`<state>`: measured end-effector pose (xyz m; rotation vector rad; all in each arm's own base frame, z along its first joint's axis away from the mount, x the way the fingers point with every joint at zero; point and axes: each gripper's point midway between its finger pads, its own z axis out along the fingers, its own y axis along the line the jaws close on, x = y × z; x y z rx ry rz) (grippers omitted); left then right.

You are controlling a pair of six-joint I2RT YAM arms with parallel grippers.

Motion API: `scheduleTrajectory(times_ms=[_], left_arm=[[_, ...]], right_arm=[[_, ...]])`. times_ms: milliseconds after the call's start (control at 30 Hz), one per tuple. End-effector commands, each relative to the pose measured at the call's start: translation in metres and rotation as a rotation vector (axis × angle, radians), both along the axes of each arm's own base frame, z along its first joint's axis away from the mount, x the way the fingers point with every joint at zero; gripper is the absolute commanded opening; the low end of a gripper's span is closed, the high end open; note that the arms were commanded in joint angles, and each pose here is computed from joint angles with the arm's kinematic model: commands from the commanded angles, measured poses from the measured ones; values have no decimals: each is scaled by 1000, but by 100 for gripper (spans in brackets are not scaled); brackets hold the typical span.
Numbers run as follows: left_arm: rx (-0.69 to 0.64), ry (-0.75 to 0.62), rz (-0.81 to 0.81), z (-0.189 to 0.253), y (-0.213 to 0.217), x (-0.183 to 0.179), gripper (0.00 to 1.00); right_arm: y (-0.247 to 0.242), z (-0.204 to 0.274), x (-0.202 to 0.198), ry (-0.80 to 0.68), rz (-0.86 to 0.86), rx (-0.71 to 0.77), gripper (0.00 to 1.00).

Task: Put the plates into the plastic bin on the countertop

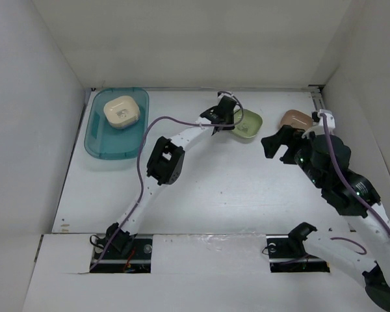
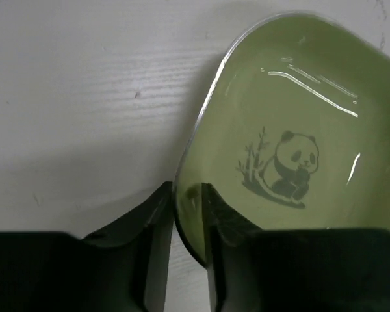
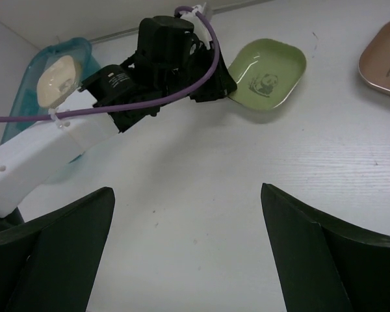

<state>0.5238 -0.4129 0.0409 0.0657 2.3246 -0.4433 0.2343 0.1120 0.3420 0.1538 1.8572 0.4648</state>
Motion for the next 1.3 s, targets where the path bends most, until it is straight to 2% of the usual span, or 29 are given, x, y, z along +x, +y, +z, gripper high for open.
scheduleTrajectory(times_ms=[0,67,167,200,267,300,367,400,433,467,500,533,633,667,733,767,833,1033,1200,1233,1267], left_arm=[[43,46,16,-15,6,-8,16],[52,24,59,3,14,-6,0],[95,30,126,15,37,-17,0],[56,-12,179,55,55,-8,0],[47,-23,257,81,87,-8,0],[10,-30,332,110,124,-8,0],[-66,-66,365,140,161,-5,0],[-82,-18,381,122,184,-16,0],[-177,-93,439,166,229,-9,0],[-242,-139,457,181,248,-3,0],[-253,-119,486,176,268,-8,0],[-259,-168,558,196,304,-3,0],[-257,-168,731,195,361,-8,0],[-268,-157,804,193,395,-8,0],[-290,-121,914,174,439,-13,0],[-284,-111,941,168,452,-16,0],[-303,-121,977,165,472,-14,0],[-224,-29,1086,130,512,-15,0],[-237,7,1098,112,514,-13,0],[-235,13,1099,111,514,-12,5],[-241,17,1092,111,513,-11,23]], right_arm=[[10,13,20,-40,-21,43,100],[10,13,27,-41,-34,44,100],[14,10,41,-24,-37,42,100],[14,9,45,-23,-37,44,100],[15,4,57,-14,-36,52,100],[15,-7,62,7,-32,48,100],[19,-17,76,18,-18,59,100],[22,-30,80,46,25,74,100],[28,-39,85,62,61,86,100],[34,-36,91,35,95,121,100],[42,-40,91,44,152,151,100],[46,-52,91,64,174,152,100],[48,-60,104,77,154,160,100],[40,-69,113,97,109,146,100],[12,-82,135,127,-40,137,100],[5,-82,137,128,-53,143,100],[0,-101,149,190,-41,153,100],[-14,-105,165,200,-57,173,100],[-36,-91,177,174,-107,173,100],[-44,-88,181,171,-133,170,100],[-50,-83,183,158,-152,169,100]])
